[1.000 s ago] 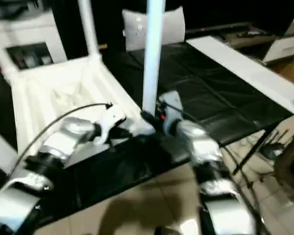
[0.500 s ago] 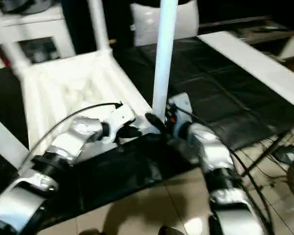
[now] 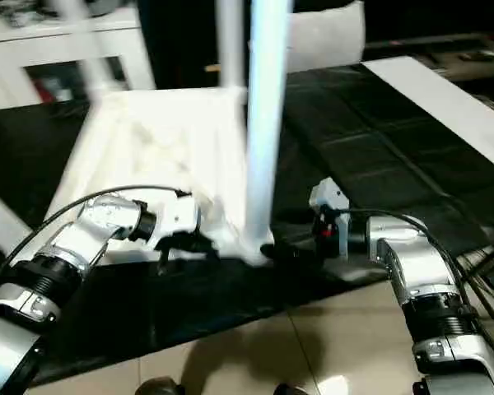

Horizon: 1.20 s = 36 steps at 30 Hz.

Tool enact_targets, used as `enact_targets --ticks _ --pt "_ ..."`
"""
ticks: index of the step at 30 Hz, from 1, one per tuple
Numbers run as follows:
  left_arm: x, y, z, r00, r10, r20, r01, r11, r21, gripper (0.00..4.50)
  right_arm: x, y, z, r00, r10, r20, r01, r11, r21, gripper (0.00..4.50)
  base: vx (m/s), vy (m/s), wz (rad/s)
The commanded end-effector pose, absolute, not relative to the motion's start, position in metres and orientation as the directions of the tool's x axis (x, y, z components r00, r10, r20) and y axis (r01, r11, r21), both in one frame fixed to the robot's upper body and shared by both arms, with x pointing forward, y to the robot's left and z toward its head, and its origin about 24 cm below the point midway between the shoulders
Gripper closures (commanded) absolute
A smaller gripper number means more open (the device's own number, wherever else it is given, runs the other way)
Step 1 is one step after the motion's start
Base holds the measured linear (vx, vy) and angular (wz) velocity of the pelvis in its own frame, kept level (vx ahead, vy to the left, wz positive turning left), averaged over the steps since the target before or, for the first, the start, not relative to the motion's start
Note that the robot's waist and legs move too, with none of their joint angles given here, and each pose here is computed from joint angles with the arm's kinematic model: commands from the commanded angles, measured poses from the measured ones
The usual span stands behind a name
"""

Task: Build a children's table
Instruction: Rotate leg to tighten

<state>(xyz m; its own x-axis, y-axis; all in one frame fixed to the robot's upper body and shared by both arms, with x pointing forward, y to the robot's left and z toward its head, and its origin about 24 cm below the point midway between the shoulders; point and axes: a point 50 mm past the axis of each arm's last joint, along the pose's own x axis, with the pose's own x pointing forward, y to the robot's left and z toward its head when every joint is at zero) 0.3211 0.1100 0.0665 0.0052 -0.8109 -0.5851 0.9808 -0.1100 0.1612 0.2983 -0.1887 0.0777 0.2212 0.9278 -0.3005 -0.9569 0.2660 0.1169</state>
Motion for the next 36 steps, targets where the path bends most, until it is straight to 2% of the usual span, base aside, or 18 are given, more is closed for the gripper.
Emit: enact_targets --ticks 1,8,9,13,15,17,22,23,27,30,33,36 --pt "0.316 0.097 0.076 -0.098 -0.811 -0.576 0.951 -0.247 0.186 4.50 0.298 -0.187 0.082 0.160 0.939 -0.304 -0.973 0.202 0.111 0.44 0.000 0.000 0.00" --pt "0.313 0.097 0.078 -0.151 -0.799 -0.582 0.938 -0.302 0.171 4.50 0.295 -0.181 0.082 0.032 0.950 -0.310 -0.983 0.086 0.162 0.91 0.000 0.000 0.00" --pt "0.313 0.098 0.078 -0.154 -0.799 -0.582 0.937 -0.304 0.170 4.50 0.294 -0.180 0.081 0.021 0.950 -0.311 -0.983 0.076 0.167 1.17 0.000 0.000 0.00" --pt "0.313 0.099 0.077 -0.155 -0.796 -0.585 0.937 -0.307 0.169 4.50 0.294 -0.178 0.080 0.003 0.951 -0.309 -0.982 0.060 0.176 1.33 0.000 0.000 0.00" --pt "0.313 0.099 0.077 -0.157 -0.796 -0.585 0.937 -0.307 0.167 4.50 0.294 -0.177 0.080 -0.004 0.953 -0.304 -0.982 0.054 0.182 1.66 0.000 0.000 0.00" --pt "0.313 0.099 0.077 -0.159 -0.798 -0.582 0.938 -0.305 0.163 4.50 0.294 -0.176 0.079 -0.012 0.954 -0.298 -0.981 0.047 0.189 1.72 0.000 0.000 0.00" --pt "0.312 0.099 0.078 -0.168 -0.817 -0.552 0.947 -0.289 0.139 4.50 0.293 -0.174 0.079 -0.020 0.961 -0.278 -0.978 0.040 0.206 2.30 0.000 0.000 0.00" --pt "0.312 0.098 0.078 -0.172 -0.826 -0.536 0.950 -0.283 0.131 4.50 0.293 -0.175 0.078 -0.018 0.963 -0.270 -0.977 0.041 0.210 2.30 0.000 0.000 0.00" --pt "0.314 0.096 0.081 -0.137 -0.851 -0.507 0.968 -0.223 0.113 4.50 0.299 -0.173 0.075 0.080 0.960 -0.269 -0.965 0.142 0.220 2.43 0.000 0.000 0.00" --pt "0.325 0.091 0.082 0.004 -0.878 -0.479 0.994 -0.047 0.096 4.50 0.315 -0.159 0.068 0.295 0.904 -0.308 -0.916 0.360 0.179 2.46 0.000 0.000 0.00" --pt "0.329 0.087 0.083 0.069 -0.880 -0.470 0.995 0.028 0.093 4.50 0.323 -0.151 0.066 0.389 0.865 -0.317 -0.875 0.454 0.166 2.49 0.000 0.000 0.00" --pt "0.336 0.077 0.085 0.181 -0.876 -0.447 0.983 0.155 0.093 4.50 0.337 -0.138 0.064 0.525 0.783 -0.334 -0.791 0.593 0.148 2.51 0.000 0.000 0.00"
